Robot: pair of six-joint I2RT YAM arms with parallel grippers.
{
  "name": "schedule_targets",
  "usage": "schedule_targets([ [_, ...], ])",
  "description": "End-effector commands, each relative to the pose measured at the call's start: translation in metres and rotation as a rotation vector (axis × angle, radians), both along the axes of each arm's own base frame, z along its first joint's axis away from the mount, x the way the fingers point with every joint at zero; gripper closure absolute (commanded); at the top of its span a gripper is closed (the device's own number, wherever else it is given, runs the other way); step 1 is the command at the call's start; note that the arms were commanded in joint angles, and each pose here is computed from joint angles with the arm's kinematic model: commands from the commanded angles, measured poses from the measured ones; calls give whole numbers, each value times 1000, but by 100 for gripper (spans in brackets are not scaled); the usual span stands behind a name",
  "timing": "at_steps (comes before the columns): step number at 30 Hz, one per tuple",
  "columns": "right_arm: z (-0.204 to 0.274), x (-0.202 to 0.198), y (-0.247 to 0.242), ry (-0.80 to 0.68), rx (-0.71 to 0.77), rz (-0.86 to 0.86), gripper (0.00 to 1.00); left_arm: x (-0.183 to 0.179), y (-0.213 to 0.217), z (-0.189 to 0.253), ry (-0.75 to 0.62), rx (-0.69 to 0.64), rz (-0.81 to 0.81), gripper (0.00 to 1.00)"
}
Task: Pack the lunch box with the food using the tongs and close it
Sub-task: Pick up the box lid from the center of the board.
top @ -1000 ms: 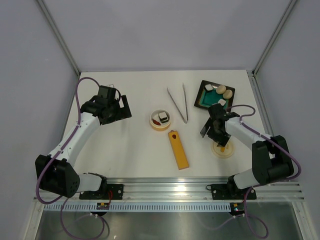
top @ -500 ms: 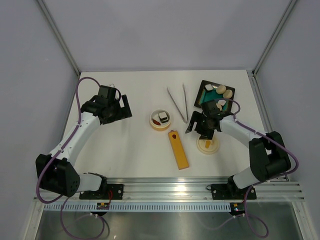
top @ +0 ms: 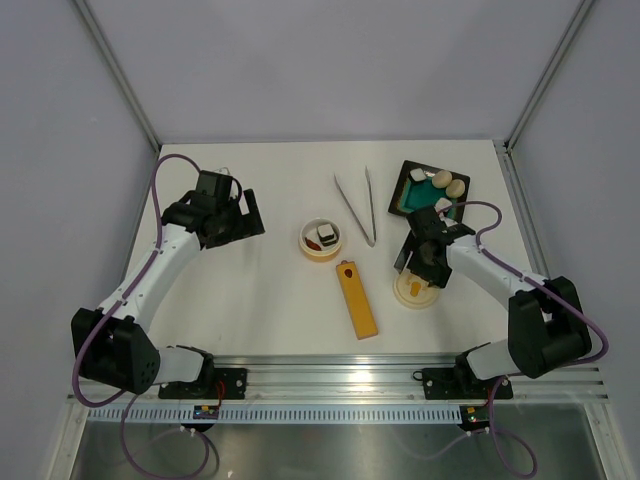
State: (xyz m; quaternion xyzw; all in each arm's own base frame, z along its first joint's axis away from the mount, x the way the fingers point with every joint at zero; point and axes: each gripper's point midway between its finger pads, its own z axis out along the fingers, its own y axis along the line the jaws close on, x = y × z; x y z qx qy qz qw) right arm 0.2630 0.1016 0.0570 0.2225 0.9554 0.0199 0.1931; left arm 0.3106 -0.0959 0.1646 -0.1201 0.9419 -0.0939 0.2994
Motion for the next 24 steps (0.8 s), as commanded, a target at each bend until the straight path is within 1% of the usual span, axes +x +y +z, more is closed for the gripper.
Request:
schedule_targets([
  [1,-6,-12,-11,29,-34,-67,16,6,-5,0,-17,-28,-6,1],
  [8,-19,-16,-14,75,-64,-46,18,7,-5,-1,-12,-28,-4,1],
  [13,-26,-14,-1,84,-11,-1,19,6,-5,-2,-9,-28,-3,1],
  [22,-41,-8,2,114,-6,30,19,5,-4,-1,-13,-23,-3,1],
  [24,-43,-9,3,114,4,30,22,5,-4,0,-15,-23,-3,1],
])
